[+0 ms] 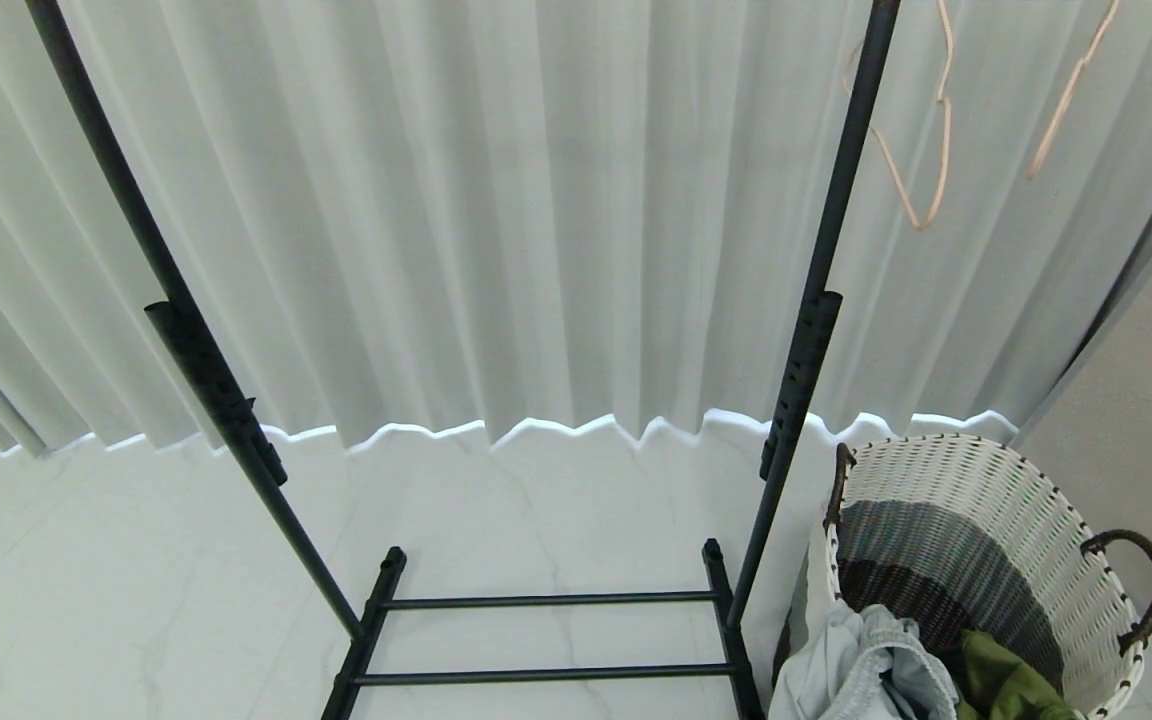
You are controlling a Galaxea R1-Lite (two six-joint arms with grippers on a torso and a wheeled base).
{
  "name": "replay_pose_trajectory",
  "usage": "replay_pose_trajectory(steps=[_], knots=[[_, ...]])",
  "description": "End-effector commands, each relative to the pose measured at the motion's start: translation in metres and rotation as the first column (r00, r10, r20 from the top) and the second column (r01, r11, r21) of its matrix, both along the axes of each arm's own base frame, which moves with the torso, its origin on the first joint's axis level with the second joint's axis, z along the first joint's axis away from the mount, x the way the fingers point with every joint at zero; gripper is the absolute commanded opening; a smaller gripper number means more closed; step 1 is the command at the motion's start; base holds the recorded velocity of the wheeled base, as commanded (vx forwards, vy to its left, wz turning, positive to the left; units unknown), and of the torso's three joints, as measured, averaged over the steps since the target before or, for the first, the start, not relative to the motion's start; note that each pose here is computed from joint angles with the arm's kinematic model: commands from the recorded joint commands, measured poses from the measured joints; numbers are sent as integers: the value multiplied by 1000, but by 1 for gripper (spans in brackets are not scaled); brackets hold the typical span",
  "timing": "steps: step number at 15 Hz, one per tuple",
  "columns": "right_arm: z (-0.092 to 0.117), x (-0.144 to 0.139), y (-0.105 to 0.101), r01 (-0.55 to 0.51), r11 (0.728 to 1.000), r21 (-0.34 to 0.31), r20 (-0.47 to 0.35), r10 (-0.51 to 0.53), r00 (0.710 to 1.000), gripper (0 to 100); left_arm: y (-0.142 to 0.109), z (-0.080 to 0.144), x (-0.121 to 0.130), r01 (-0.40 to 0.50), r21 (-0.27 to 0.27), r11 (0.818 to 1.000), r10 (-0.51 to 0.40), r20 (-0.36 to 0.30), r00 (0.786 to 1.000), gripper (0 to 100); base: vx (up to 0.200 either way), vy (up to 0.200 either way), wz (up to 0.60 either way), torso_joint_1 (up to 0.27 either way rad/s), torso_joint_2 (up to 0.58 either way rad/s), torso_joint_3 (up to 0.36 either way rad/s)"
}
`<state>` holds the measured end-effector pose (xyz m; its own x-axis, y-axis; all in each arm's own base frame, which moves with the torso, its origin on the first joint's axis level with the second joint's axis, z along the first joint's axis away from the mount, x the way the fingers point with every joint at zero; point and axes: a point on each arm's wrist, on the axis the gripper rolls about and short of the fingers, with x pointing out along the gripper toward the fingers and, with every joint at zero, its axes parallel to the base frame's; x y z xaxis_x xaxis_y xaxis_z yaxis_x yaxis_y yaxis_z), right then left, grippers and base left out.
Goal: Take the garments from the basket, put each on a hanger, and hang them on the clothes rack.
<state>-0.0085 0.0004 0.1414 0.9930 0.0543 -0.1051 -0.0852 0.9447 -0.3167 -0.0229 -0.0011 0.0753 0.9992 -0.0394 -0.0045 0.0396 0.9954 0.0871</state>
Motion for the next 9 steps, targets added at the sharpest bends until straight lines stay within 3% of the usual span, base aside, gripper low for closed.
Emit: replay_pose_trajectory(steps=[1, 2, 4, 9], knots=[[8, 44, 0, -14, 971, -237, -253, -47, 966, 100, 0, 0, 0, -1, 0, 1000, 1, 0, 1000, 100, 0, 0, 0, 0, 0, 0], [2, 58, 0, -78, 942, -328, -348, -44, 936, 100, 0, 0, 0, -1, 0, 1000, 1, 0, 1000, 100, 0, 0, 0, 0, 0, 0], [-12, 73, 0, -189, 897, -399, -486, -33, 873, 100, 0, 0, 0, -1, -2, 1000, 1, 0, 1000, 100, 0, 0, 0, 0, 0, 0], [-53, 104, 1, -347, 847, -403, -681, -24, 732, 100, 0, 0, 0, -1, -2, 1000, 1, 0, 1000, 100, 0, 0, 0, 0, 0, 0]])
